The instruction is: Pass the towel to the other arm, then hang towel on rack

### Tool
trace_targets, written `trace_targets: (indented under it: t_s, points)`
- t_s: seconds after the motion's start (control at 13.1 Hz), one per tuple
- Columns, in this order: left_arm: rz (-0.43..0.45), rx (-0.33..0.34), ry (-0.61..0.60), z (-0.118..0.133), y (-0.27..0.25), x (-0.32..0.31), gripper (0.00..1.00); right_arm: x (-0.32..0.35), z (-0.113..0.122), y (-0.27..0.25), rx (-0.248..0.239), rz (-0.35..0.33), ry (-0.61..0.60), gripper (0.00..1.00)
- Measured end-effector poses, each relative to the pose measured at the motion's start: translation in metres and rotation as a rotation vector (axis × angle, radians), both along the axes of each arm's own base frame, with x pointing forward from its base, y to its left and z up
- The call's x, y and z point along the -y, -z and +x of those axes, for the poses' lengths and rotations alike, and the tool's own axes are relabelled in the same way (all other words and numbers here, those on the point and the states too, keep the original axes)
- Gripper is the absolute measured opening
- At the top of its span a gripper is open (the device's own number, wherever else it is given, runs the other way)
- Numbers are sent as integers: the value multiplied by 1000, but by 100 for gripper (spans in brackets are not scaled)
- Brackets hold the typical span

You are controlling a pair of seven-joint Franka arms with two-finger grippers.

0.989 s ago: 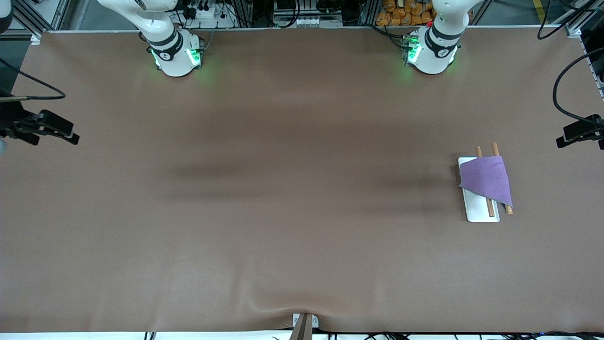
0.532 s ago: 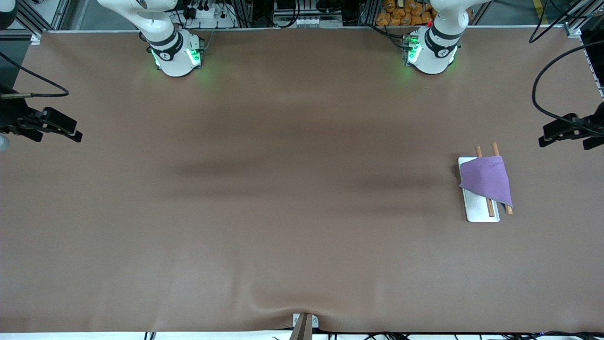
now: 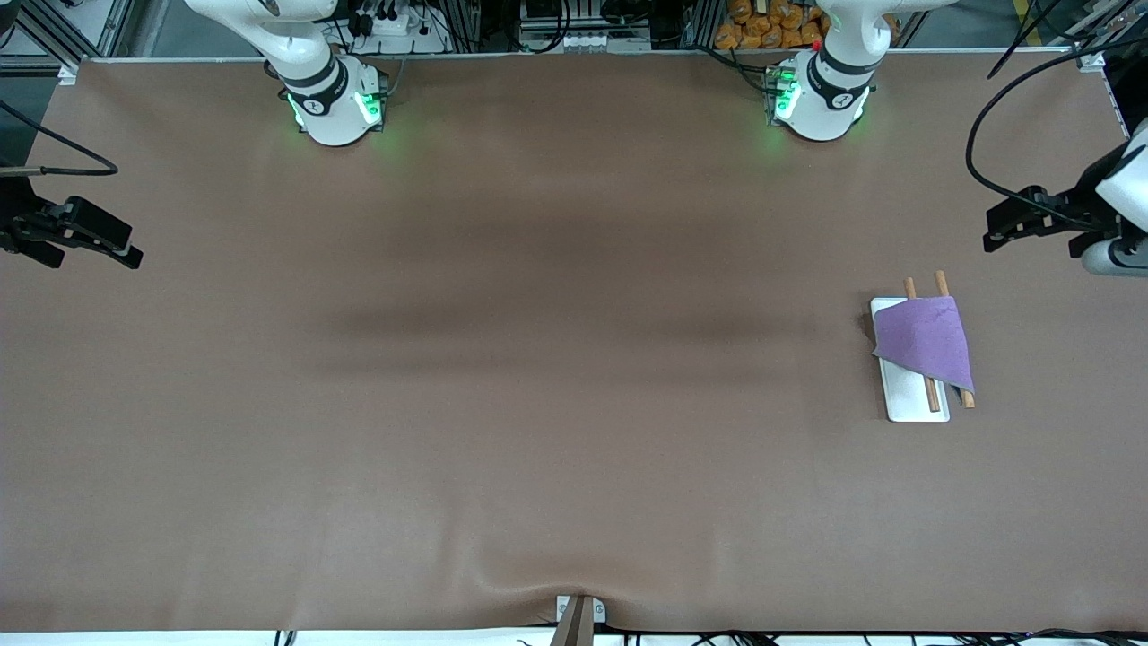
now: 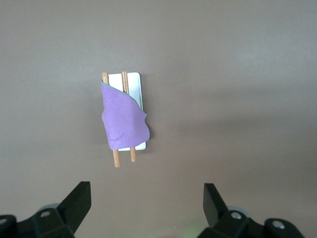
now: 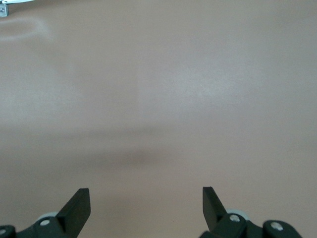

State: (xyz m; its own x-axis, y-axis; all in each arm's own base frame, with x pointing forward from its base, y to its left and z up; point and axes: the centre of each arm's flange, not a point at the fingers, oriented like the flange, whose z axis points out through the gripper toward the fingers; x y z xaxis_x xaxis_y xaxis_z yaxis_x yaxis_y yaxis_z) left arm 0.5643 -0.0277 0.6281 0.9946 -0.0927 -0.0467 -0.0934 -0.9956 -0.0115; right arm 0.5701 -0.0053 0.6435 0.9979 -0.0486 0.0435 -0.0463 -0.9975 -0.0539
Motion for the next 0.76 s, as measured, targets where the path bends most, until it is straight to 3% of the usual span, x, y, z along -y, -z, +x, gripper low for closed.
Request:
trace_targets:
  t_s: [0.76]
  points:
    - [2, -9, 8, -4, 3, 5, 100, 2, 0, 0, -1, -4, 2, 100]
